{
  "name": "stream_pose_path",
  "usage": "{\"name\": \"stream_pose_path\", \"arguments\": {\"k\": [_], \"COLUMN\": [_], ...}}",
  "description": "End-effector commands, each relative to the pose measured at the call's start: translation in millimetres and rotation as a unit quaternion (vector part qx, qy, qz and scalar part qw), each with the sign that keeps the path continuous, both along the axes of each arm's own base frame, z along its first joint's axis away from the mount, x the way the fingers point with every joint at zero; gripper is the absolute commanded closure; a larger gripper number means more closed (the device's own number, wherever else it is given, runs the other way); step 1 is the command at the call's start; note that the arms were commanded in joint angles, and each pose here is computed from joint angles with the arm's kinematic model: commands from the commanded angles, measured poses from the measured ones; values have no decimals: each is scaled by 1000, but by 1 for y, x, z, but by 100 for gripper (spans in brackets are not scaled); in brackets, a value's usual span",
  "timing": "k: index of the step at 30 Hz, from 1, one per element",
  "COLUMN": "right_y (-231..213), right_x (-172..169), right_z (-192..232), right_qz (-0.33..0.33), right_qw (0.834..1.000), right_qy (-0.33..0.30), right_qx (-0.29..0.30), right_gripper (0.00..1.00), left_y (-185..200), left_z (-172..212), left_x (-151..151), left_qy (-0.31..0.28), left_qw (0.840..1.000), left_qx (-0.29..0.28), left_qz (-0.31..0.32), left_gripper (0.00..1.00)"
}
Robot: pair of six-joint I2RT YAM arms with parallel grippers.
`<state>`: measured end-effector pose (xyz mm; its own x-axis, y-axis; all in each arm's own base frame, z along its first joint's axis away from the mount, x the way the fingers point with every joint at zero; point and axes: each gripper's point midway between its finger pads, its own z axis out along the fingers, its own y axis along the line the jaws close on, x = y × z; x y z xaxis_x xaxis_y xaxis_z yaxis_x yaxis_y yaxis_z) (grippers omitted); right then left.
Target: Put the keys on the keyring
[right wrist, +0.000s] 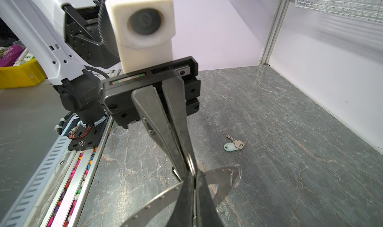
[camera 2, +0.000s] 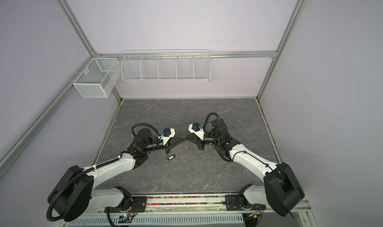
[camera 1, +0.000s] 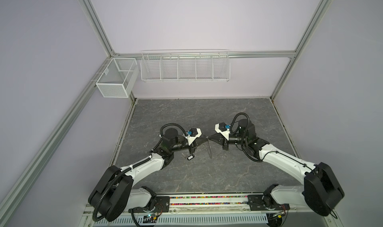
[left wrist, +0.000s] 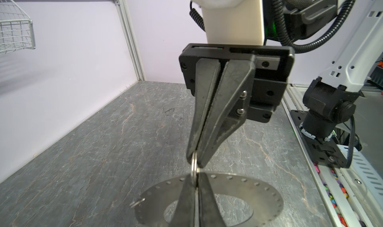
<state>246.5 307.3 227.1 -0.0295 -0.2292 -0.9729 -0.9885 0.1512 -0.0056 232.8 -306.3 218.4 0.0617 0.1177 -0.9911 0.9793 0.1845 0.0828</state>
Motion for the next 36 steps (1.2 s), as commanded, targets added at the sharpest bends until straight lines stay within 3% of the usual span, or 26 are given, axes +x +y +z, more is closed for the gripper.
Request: {"name": "stream_pose_path", "arguments": {"k": [1,8,12,14,23,36], "right_y": [7,7,1,-5,-20,-8], "right_x": [-4,-5,2,7,12,2], "right_z": [13,7,-2,-5,-17,-23], "right_qz": [25,31,5,-17,-49,-13], "right_qw": [1000,999,999,999,995,997], "right_qy": [-8,-7,-22,-38,-57,-47], "right_qx": [17,7,-23,-36,-63,-67], "right_gripper": [93,88,67,65,65,71], "left_y": [-3,-3,-2,0,8,0], "left_z": [14,18,16,10,-3,-11], "left_x": [5,7,13,15,17,10], "left_qy": [-16,-22,-19,-10,19,38], "left_qw": [1000,1000,1000,999,989,981], "left_qx": [-14,-13,14,44,141,191], "left_qz": [-1,1,16,23,28,3], "left_gripper": [96,100,100,100,100,100]}}
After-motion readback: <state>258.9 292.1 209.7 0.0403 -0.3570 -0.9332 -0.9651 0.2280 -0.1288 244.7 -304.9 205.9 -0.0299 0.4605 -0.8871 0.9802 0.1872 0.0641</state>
